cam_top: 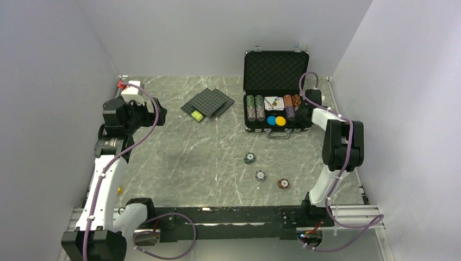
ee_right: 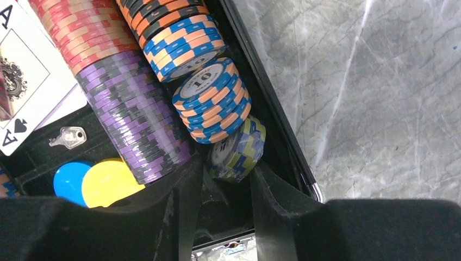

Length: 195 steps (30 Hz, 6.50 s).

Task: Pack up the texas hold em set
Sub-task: Place the poker chip in the chip case.

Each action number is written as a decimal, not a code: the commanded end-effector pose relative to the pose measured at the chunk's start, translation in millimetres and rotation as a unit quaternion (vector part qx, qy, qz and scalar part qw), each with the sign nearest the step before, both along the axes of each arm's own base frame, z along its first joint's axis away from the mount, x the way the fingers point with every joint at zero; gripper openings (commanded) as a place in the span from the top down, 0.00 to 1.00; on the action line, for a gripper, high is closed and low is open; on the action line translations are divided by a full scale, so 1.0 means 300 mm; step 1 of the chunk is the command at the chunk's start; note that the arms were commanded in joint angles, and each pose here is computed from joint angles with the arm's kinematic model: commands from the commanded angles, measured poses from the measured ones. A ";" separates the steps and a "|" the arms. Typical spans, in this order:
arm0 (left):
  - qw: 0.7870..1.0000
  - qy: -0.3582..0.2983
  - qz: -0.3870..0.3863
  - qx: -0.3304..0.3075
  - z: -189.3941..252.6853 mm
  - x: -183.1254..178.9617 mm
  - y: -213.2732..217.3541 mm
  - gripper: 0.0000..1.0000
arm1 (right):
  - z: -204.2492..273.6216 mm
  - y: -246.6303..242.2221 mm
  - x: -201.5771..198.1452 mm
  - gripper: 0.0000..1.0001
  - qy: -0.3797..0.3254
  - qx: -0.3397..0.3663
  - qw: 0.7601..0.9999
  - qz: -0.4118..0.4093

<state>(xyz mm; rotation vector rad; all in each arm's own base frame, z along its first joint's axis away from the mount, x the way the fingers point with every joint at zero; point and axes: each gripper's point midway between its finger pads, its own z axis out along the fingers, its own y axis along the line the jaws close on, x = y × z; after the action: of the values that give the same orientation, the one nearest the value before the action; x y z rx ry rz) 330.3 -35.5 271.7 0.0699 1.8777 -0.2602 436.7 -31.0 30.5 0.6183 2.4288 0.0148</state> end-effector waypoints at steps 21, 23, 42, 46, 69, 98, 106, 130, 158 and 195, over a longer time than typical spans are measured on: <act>1.000 -0.010 0.002 -0.003 0.018 0.001 -0.003 0.02 | 0.183 -0.114 0.154 0.57 -0.189 0.093 0.972 -0.105; 1.000 -0.010 0.002 -0.003 0.018 0.002 -0.003 0.02 | 0.202 -0.105 0.145 0.57 -0.194 0.099 0.971 -0.098; 1.000 -0.009 0.002 -0.004 0.016 0.003 -0.003 0.02 | 0.137 -0.098 -0.043 0.42 -0.118 0.042 0.990 -0.067; 1.000 -0.010 0.004 -0.003 0.018 0.002 0.000 0.02 | 0.130 -0.082 -0.043 0.49 -0.114 0.048 0.991 -0.052; 1.000 0.004 0.008 0.003 -0.010 0.015 0.008 0.02 | 0.045 -0.010 -0.052 0.57 -0.077 0.084 0.993 0.011; 1.000 0.023 0.005 0.000 -0.050 0.035 0.004 0.02 | 0.146 -0.027 0.101 0.62 -0.178 0.134 0.972 -0.069; 1.000 0.025 0.004 -0.003 -0.054 0.036 0.002 0.02 | 0.118 -0.018 0.124 0.62 -0.179 0.144 0.971 -0.065; 1.000 0.022 -0.001 -0.008 -0.049 0.033 -0.007 0.02 | 0.233 -0.065 0.067 0.45 -0.208 0.108 0.968 -0.094; 1.000 0.022 0.000 -0.007 -0.049 0.032 -0.006 0.02 | 0.175 0.006 0.168 0.40 -0.191 0.185 0.961 -0.080; 1.000 0.020 -0.005 -0.003 -0.049 0.025 -0.020 0.02 | 0.349 -0.022 -0.022 0.20 -0.221 0.105 0.968 -0.055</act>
<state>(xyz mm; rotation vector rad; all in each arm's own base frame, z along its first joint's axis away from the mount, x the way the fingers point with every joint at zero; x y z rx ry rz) 337.3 -35.0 249.9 0.0567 1.9510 -0.2631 442.8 -38.4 109.8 0.8675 1.9920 0.3622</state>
